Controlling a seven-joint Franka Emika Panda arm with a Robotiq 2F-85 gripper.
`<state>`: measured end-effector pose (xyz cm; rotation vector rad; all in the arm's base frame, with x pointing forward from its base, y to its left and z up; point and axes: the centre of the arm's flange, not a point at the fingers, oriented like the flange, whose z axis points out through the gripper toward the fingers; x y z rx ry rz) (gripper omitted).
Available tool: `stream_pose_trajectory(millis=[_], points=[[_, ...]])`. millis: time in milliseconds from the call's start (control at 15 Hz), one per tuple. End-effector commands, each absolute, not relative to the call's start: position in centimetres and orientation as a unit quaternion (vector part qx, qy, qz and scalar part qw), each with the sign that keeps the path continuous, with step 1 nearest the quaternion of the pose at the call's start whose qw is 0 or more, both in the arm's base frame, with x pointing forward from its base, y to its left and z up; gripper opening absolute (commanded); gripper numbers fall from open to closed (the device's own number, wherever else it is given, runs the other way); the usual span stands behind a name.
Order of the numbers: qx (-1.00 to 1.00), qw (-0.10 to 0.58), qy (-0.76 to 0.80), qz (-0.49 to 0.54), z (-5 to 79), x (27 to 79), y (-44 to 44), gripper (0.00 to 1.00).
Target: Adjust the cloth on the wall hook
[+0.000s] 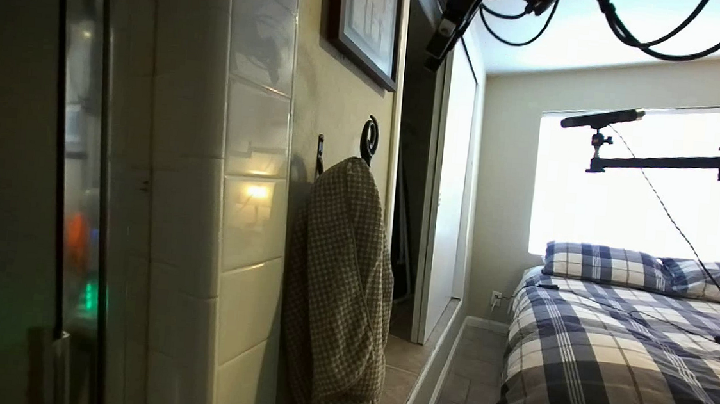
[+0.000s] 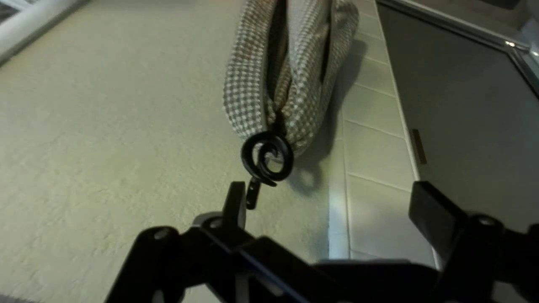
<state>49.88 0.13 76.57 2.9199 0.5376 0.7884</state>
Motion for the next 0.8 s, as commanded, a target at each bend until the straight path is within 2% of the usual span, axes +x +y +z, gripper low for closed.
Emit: stream_pose_trajectory(millis=[0,200,733], points=[[0.946,0.104,0.165,0.258,79.8,46.7,-0.8,1.0],[0.939,0.093,0.127,0.305,82.0,45.5,-1.6,1.0],[0.941,0.088,0.137,0.297,81.8,45.5,-1.6,1.0]])
